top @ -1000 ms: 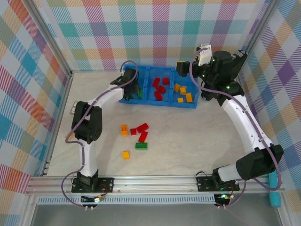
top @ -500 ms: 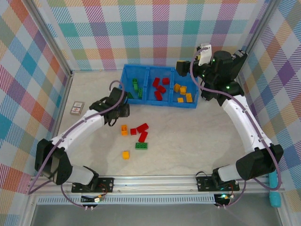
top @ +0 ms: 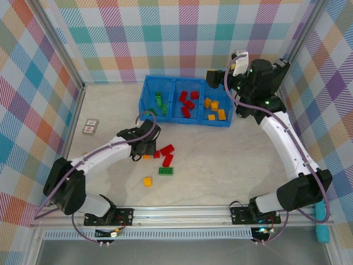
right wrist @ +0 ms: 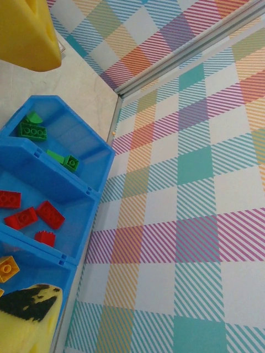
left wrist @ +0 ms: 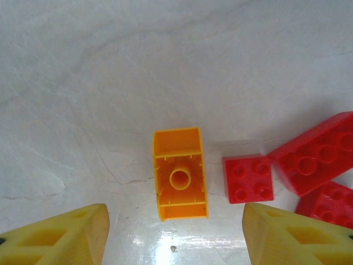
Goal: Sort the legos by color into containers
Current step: Pick up the lego from the center of the table.
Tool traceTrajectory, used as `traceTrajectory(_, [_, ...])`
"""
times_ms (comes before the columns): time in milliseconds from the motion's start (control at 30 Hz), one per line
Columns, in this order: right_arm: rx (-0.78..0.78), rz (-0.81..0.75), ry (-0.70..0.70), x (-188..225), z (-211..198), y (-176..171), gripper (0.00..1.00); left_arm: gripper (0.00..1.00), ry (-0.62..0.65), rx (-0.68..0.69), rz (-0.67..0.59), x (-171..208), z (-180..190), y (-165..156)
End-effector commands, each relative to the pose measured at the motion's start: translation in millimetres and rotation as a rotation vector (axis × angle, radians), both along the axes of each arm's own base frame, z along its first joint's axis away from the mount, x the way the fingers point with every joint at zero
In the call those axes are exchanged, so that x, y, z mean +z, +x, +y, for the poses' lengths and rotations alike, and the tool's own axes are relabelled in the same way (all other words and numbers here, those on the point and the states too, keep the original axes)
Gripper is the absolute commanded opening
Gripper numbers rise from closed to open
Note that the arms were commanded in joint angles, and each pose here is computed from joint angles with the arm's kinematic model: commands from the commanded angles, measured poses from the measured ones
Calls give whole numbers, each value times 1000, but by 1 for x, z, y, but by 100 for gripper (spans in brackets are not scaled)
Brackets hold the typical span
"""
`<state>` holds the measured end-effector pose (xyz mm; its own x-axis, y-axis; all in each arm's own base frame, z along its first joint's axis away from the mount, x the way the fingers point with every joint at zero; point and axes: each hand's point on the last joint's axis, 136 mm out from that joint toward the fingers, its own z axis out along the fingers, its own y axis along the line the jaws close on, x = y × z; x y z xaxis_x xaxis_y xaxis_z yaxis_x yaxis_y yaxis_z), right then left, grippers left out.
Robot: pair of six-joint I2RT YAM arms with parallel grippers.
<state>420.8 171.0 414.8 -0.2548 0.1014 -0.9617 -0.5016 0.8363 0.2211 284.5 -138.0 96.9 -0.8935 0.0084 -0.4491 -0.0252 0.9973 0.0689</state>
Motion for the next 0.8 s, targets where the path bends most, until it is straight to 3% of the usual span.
traceTrajectory(0, [4,-31,18,10,-2,-4,99,65,36,36,29,-17,4,-5])
traceTrajectory(400, [-11,-31,4,9,-4,-3,99,63,96,92,114,-62,8,-8])
traceTrajectory(633, [-17,-35,-1,10,-5,-4,99,52,106,92,104,-69,6,-1])
traceTrajectory(767, [-19,-36,-5,10,-6,-4,99,39,102,84,101,-70,3,5])
